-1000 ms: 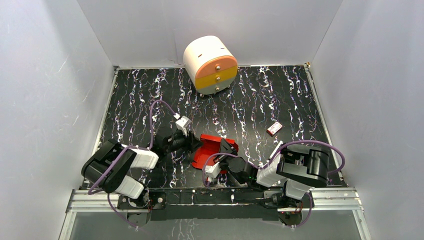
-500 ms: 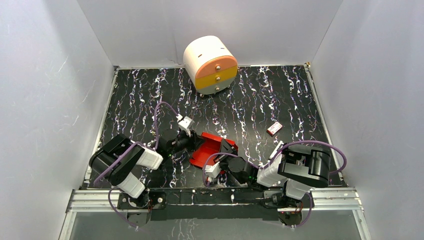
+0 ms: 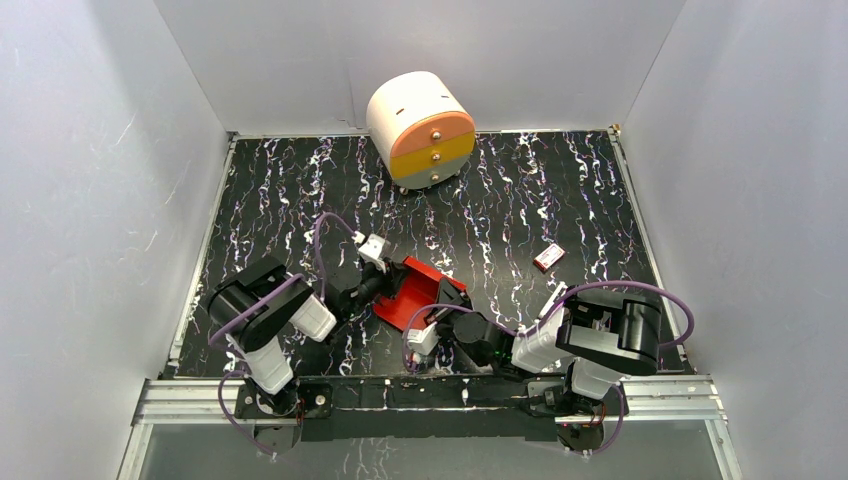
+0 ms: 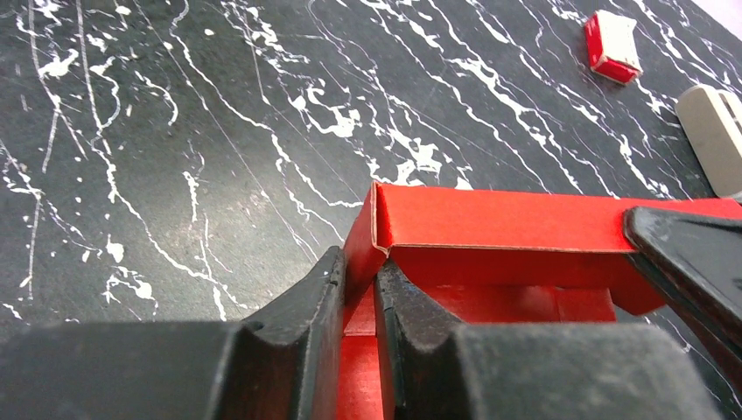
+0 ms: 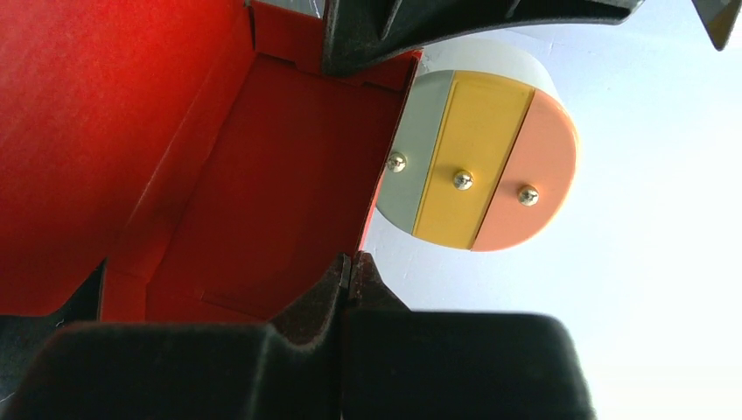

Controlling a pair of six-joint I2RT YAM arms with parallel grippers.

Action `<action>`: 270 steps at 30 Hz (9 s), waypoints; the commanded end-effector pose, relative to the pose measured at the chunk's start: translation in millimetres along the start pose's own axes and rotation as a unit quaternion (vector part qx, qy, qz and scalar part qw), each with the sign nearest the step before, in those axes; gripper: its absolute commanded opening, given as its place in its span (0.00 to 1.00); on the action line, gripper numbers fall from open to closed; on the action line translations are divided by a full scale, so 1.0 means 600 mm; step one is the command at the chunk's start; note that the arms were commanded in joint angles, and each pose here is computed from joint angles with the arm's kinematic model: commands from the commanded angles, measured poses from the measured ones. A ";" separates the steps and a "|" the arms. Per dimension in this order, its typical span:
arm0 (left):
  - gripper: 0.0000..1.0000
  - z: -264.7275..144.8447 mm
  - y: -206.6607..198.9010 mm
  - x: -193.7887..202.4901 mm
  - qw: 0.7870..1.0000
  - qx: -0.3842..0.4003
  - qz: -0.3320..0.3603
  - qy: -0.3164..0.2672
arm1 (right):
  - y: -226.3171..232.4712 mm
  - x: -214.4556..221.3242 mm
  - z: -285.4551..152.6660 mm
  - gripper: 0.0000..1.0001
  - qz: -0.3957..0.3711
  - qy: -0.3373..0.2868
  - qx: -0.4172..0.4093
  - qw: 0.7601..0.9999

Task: Fold the paper box

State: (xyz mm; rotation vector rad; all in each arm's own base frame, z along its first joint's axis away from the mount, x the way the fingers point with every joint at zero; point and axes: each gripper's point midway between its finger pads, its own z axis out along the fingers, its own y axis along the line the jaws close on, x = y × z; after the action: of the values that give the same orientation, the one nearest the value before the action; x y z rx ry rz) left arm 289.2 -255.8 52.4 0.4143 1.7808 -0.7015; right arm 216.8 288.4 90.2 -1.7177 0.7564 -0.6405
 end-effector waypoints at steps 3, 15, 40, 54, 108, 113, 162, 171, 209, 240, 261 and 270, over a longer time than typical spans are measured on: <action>0.11 0.011 0.070 -0.040 0.990 -0.119 0.015 -0.076 | 0.056 -0.031 0.000 0.00 -0.011 -0.049 -0.071 0.996; 0.04 0.002 0.104 -0.041 0.971 -0.215 0.041 -0.098 | 0.059 -0.035 0.001 0.00 0.006 -0.053 -0.079 0.995; 0.00 -0.004 0.069 -0.021 0.980 -0.161 0.065 -0.093 | -0.010 -0.028 0.003 0.26 0.185 -0.030 -0.028 0.982; 0.00 -0.016 0.062 -0.026 0.982 -0.149 0.075 -0.092 | -0.103 -0.032 -0.060 0.73 0.440 -0.107 0.045 0.891; 0.00 -0.006 0.050 -0.032 0.985 -0.128 0.092 -0.069 | -0.103 0.054 0.047 0.37 0.632 -0.251 0.102 0.726; 0.00 -0.006 0.062 -0.049 0.981 -0.156 0.078 -0.086 | -0.099 0.047 0.041 0.16 0.640 -0.256 0.091 0.719; 0.22 -0.085 0.120 -0.040 0.952 -0.296 0.036 -0.069 | -0.081 0.034 0.040 0.61 0.686 -0.162 0.067 0.706; 0.43 -0.119 0.115 -0.037 0.953 -0.299 -0.009 -0.047 | -0.084 0.046 0.019 0.64 0.687 -0.132 0.054 0.712; 0.84 -0.157 0.028 -0.133 0.952 -0.211 -0.210 0.071 | -0.083 0.057 0.049 0.57 0.710 -0.122 -0.006 0.694; 0.63 -0.050 -0.076 -0.111 0.903 -0.090 -0.419 0.019 | -0.039 0.035 0.066 0.07 0.722 -0.169 -0.027 0.670; 0.39 -0.020 -0.107 -0.085 0.894 -0.069 -0.443 0.028 | -0.048 0.015 0.060 0.00 0.723 -0.132 0.044 0.676; 0.27 -0.016 -0.092 -0.068 0.898 -0.091 -0.430 0.026 | -0.044 0.003 0.066 0.00 0.716 -0.131 0.030 0.685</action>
State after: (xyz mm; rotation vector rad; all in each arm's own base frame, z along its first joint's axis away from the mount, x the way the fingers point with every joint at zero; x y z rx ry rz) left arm 255.5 -292.9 106.4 -0.5282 2.0797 -1.1464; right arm 246.3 309.1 86.5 -0.6787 1.5743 0.6681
